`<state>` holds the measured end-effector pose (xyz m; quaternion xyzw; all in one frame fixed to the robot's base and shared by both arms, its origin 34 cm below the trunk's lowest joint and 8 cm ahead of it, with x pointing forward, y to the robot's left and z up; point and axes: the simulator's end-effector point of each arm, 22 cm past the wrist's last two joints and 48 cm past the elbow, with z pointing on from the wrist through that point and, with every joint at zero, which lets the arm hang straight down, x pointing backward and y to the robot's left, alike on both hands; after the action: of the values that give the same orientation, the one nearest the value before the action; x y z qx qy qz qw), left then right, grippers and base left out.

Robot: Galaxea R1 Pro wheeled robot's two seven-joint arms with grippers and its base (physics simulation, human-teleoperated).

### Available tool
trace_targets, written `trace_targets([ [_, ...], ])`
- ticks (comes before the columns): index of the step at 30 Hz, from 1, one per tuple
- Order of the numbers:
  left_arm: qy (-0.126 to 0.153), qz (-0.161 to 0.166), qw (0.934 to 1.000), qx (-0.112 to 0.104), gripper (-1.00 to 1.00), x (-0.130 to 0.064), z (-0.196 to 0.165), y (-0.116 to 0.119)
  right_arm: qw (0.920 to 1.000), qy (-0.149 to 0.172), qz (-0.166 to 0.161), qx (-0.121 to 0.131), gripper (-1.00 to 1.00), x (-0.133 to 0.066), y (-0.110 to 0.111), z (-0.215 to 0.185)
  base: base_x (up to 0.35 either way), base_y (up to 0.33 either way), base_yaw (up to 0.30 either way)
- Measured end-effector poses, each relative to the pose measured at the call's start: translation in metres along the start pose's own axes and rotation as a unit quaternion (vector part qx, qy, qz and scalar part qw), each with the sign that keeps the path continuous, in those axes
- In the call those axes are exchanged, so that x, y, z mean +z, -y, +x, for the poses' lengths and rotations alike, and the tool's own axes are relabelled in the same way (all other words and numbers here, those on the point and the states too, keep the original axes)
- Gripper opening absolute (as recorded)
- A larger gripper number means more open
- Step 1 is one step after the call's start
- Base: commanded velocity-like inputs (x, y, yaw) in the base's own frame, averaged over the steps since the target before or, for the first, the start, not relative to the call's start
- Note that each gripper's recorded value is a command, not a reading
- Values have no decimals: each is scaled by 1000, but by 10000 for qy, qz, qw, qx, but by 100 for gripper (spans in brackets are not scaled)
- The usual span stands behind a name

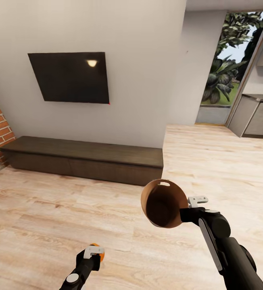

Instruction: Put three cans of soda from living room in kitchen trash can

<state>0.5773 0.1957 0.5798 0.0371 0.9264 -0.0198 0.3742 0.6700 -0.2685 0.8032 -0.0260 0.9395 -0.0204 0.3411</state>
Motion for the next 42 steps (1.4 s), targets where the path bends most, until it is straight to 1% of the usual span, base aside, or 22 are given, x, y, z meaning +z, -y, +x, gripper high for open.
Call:
trace_targets([
  [8, 65, -3, 10000, 3, -100, -11, -15, 0, 10000, 63, 1, -3, -100, -15, 1, -13, 0, 0, 0],
  [15, 153, -1, 9999, -5, -100, -11, -23, -1, 10000, 81, 0, -15, -100, -16, 0, -14, 0, 0, 0],
  [18, 273, -7, 9996, -14, -100, -11, -35, -2, 10000, 83, -4, -13, -100, -16, 0, -14, 0, 0, 0],
  [19, 390, 13, 9992, -18, -100, -12, -46, -2, 10000, 80, -1, -15, -100, -16, 0, -14, 0, 0, 0],
  [20, 440, 42, 9990, -18, -100, -12, -51, -2, 10000, 80, 3, -17, -100, -16, 0, -14, 0, 0, 0],
  [21, 563, 331, 9979, -7, -100, -13, -63, 9, 10000, 69, 8, -16, -100, -16, 0, -13, 0, 0, 0],
  [22, 598, 527, 9968, 11, -100, -14, -67, 15, 10000, 68, 13, -19, -100, -15, 0, -13, 0, 0, 0],
  [26, 716, 903, 9933, 35, -100, -18, -78, 19, 10000, 45, 18, -20, -100, -14, 1, -11, 0, 0, 0],
  [28, 827, 1060, 9909, -10, -100, -21, -89, 19, 10000, 2, 16, -17, -100, -12, 1, -8, 0, 0, 0],
  [29, 946, 1195, 9883, -118, -100, -24, -99, 16, 10000, -56, 15, -15, -100, -10, 1, -3, 0, 0, 0],
  [30, 1167, 1493, 9812, -354, -100, -32, -117, 13, 9999, -141, 13, -13, -100, -6, 1, 3, 0, 0, 0],
  [33, 1281, 1786, 9747, -402, -100, -40, -126, 16, 9998, -191, 46, -32, -100, -4, 2, 7, 0, 0, 0],
  [34, 1232, 1997, 9711, -446, -100, -44, -128, 20, 9997, -253, 37, -26, -100, -1, 2, 11, 0, 0, 0],
  [37, 971, 2360, 9654, -541, -100, -51, -126, 24, 9995, -321, 20, -14, -100, 1, 1, 16, 0, 0, 0],
  [38, 847, 2592, 9602, -599, -100, -58, -128, 24, 9993, -368, 20, -14, -100, 3, 1, 20, 0, 0, 0],
  [39, 821, 2708, 9571, -622, -100, -63, -131, 24, 9992, -387, 24, -16, -100, 4, 1, 22, 0, 0, 0],
  [41, 913, 3079, 9442, -737, -100, -80, -149, 20, 9988, -488, 20, -11, -100, 11, 1, 32, 0, 0, 0],
  [42, 945, 3145, 9414, -768, -100, -84, -153, 18, 9987, -508, 28, -18, -100, 14, 1, 35, 0, 0, 0],
])
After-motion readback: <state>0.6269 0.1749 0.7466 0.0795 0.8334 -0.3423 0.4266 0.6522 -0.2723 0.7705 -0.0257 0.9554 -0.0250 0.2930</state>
